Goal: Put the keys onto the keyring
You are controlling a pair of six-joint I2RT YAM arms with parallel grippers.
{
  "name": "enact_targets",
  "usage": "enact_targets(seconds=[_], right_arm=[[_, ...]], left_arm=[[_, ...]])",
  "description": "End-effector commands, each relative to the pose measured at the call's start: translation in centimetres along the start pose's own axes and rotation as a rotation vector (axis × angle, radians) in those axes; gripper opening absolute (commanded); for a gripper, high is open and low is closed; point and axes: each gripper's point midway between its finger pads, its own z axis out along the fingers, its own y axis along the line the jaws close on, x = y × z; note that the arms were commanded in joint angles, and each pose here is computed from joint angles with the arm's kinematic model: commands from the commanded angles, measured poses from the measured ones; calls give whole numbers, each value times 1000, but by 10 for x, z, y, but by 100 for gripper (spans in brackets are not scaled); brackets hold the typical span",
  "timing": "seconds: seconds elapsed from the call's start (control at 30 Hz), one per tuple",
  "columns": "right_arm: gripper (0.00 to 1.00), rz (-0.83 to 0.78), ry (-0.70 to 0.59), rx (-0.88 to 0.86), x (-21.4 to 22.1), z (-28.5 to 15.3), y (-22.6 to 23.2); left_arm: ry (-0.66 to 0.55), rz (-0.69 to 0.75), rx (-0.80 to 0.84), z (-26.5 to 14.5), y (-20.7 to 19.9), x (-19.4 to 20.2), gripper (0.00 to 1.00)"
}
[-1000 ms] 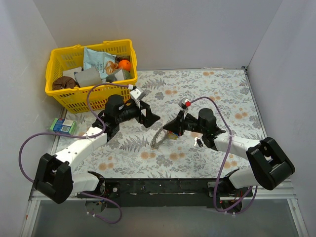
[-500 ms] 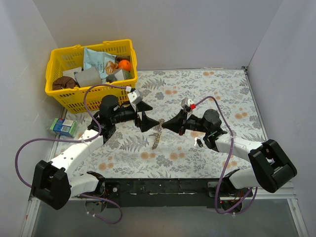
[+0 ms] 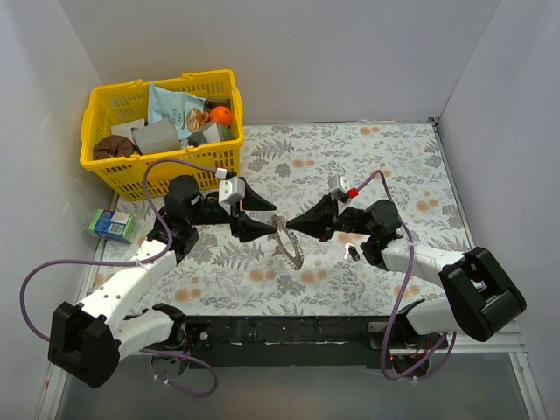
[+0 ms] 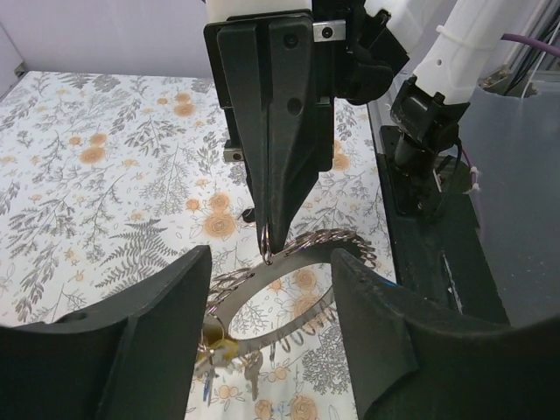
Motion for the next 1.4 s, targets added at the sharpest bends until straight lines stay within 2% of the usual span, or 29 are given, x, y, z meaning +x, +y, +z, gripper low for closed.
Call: enact_targets(seconds=[0.0, 0.07, 0.13, 0.23, 0.43, 0.53, 0.97, 1.0, 1.1, 1.17, 1.3, 1.37], right_arm=[[1, -128, -117, -71, -35, 3, 17], [1, -132, -123, -71, -37, 3, 18], [1, -133, -124, -70, -38, 3, 18], [1, -133, -129, -58, -39, 3, 16], [1, -130, -131, -40, -38, 2, 13], [1, -125, -128, -34, -36, 2, 12], [1, -127, -133, -1, -37, 2, 7], [1, -125, -133, -1, -37, 2, 7], [1, -122, -133, 0, -36, 1, 7], [1, -120, -133, 2, -36, 1, 7], [1, -113, -125, -1, -34, 1, 7], [8, -110, -101, -25, -31, 2, 10]], left_arm=[[-8, 29, 51, 0, -4, -4, 52], [1, 5, 78, 3, -3, 0, 48], [2, -8, 101, 5, -3, -2, 40], [11, -51, 133, 9, -2, 0, 36], [16, -56, 138, 12, 0, 0, 35], [16, -53, 139, 12, 0, 0, 31], [30, -78, 139, 23, 0, 7, 30], [33, -83, 143, 24, 0, 8, 28], [36, -84, 147, 26, 1, 9, 15], [40, -86, 146, 28, 2, 9, 1], [51, -79, 131, 29, 5, 9, 0], [57, -61, 120, 28, 7, 6, 0]])
